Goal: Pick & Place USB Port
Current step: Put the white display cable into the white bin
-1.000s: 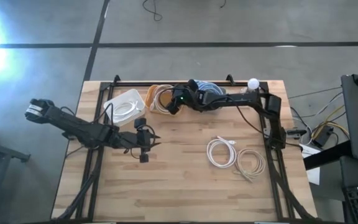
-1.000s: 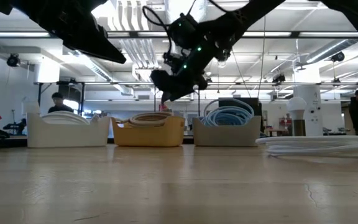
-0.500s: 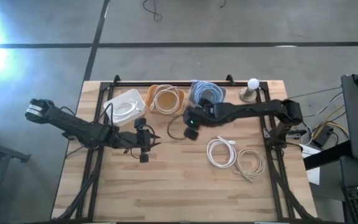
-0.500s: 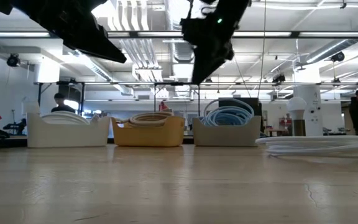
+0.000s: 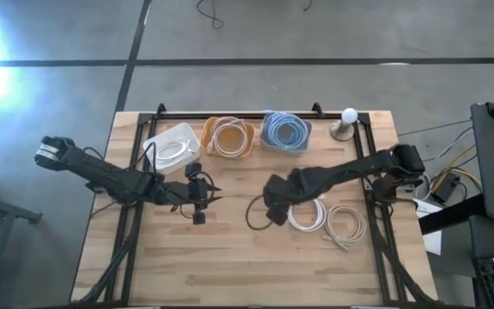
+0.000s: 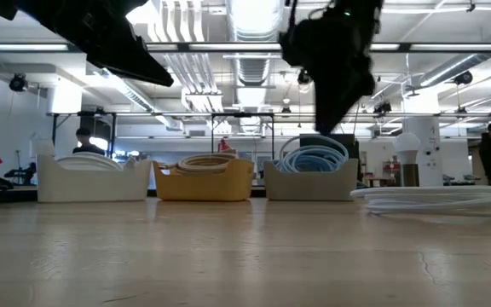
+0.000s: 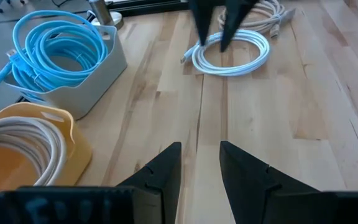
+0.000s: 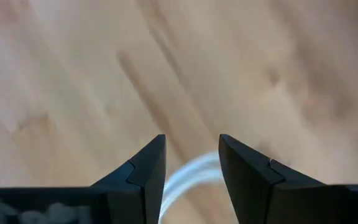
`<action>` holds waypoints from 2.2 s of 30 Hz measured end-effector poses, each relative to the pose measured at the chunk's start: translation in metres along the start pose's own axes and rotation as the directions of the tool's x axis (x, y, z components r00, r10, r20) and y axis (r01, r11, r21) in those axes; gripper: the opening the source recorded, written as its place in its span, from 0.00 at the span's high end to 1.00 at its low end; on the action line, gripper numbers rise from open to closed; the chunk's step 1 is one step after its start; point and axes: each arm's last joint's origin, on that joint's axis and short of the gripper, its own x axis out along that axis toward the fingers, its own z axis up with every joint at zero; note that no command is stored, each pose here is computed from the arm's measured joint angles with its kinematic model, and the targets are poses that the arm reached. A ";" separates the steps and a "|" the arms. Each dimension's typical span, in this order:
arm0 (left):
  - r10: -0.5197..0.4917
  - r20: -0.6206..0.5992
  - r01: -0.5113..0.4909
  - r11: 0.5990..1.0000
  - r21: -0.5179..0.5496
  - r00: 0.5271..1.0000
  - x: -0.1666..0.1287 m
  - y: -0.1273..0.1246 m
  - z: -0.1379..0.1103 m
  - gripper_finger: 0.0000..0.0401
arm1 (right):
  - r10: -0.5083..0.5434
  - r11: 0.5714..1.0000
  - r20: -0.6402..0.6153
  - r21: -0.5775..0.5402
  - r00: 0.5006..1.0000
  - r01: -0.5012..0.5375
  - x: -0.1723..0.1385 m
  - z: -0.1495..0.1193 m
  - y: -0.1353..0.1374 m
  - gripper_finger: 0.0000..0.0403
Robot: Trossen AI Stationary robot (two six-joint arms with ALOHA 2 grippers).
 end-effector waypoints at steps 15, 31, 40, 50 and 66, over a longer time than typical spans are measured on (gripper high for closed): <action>0.000 0.000 0.000 1.000 0.000 1.000 0.000 0.000 0.000 0.70 | 0.020 0.976 -0.190 0.218 0.982 0.022 0.029 -0.057 0.011 0.67; -0.001 0.007 0.001 1.000 -0.025 1.000 0.000 0.000 0.001 0.70 | 0.120 0.967 -0.186 0.243 0.975 -0.073 0.061 -0.077 0.003 0.68; -0.001 0.007 0.001 1.000 -0.026 1.000 0.000 0.000 0.001 0.70 | 0.107 0.986 -0.151 0.141 0.983 -0.086 0.057 -0.070 0.008 0.77; -0.001 0.007 0.001 1.000 -0.026 1.000 0.000 0.000 0.001 0.70 | 0.085 0.994 -0.113 0.077 0.990 -0.077 0.056 -0.064 0.005 0.97; -0.137 0.096 0.135 0.990 0.029 0.986 0.003 -0.006 0.010 0.70 | 0.230 0.957 0.029 -0.188 0.973 -0.221 0.028 -0.030 0.030 0.98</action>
